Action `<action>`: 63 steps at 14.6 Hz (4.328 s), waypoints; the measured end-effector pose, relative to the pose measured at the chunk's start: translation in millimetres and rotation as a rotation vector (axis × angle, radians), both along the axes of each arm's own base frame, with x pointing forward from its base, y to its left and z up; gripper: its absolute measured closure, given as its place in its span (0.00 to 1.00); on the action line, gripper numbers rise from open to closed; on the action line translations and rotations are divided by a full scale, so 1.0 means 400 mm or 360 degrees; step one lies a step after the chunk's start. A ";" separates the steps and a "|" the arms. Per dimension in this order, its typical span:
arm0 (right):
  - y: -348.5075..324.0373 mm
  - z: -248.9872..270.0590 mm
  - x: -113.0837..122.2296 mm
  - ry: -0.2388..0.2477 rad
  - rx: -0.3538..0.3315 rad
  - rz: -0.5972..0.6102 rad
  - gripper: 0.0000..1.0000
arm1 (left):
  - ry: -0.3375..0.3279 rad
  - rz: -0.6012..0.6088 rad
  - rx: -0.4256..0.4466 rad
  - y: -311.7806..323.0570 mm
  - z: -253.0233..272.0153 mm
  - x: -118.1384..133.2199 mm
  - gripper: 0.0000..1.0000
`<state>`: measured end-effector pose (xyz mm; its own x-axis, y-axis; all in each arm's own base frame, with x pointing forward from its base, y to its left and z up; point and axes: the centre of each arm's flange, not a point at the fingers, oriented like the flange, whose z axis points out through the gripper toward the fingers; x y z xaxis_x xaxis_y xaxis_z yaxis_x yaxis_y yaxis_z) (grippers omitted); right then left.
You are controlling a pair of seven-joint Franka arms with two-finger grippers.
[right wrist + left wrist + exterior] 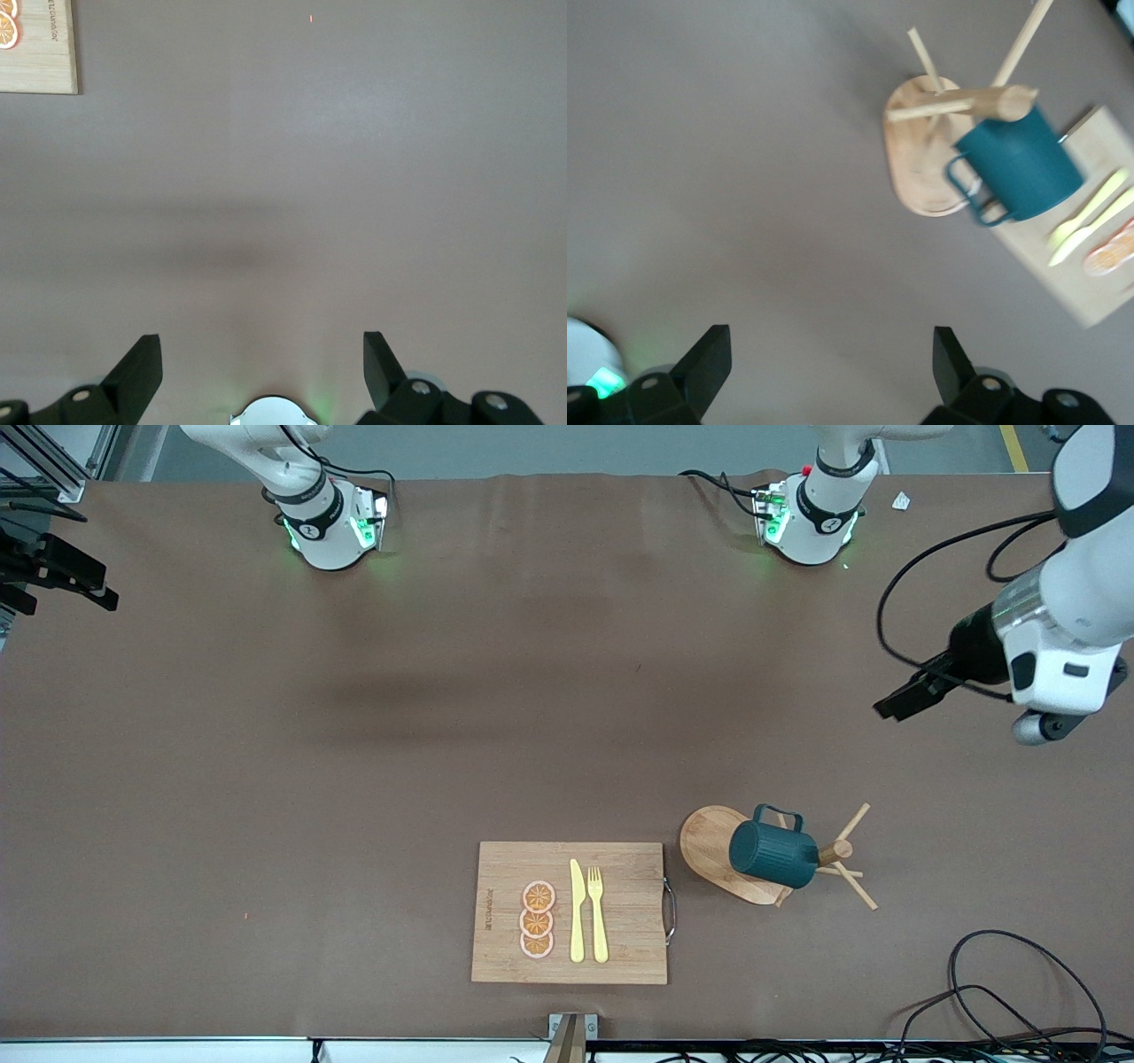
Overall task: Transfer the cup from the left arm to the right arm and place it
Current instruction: 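Reach the left gripper toward the teal mug on the wooden stand, then grasp the teal mug with the left gripper and lift it off the stand, then carry the mug with the left gripper toward the table middle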
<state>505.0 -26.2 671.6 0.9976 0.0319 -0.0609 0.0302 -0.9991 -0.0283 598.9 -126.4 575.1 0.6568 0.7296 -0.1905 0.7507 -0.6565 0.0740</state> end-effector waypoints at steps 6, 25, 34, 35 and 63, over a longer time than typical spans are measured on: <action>-0.001 0.000 0.000 0.0000 0.0000 0.0000 0.00 | -0.0044 0.0738 -0.0250 -0.058 -0.182 0.199 0.00; -0.006 0.000 0.000 0.0000 -0.0008 0.0003 0.00 | 0.0017 0.1009 -0.0341 -0.145 -0.496 0.300 0.03; -0.006 0.000 0.000 0.0000 -0.0008 0.0004 0.00 | -0.0030 0.0985 -0.0394 -0.179 -0.436 0.301 0.14; -0.006 0.000 0.000 0.0000 -0.0008 0.0004 0.00 | -0.0040 0.0985 -0.0411 -0.191 -0.411 0.296 0.14; -0.022 -0.070 0.053 0.0055 -0.0015 -0.0016 0.00 | -0.1704 -0.0803 0.0762 -1.359 -0.884 -0.668 0.14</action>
<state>526.3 -34.9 643.6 0.9952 0.0210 -0.0957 0.0192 -0.9996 -0.0198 331.7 -670.0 221.4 0.5417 0.2043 0.8154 0.1237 -0.9788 0.1630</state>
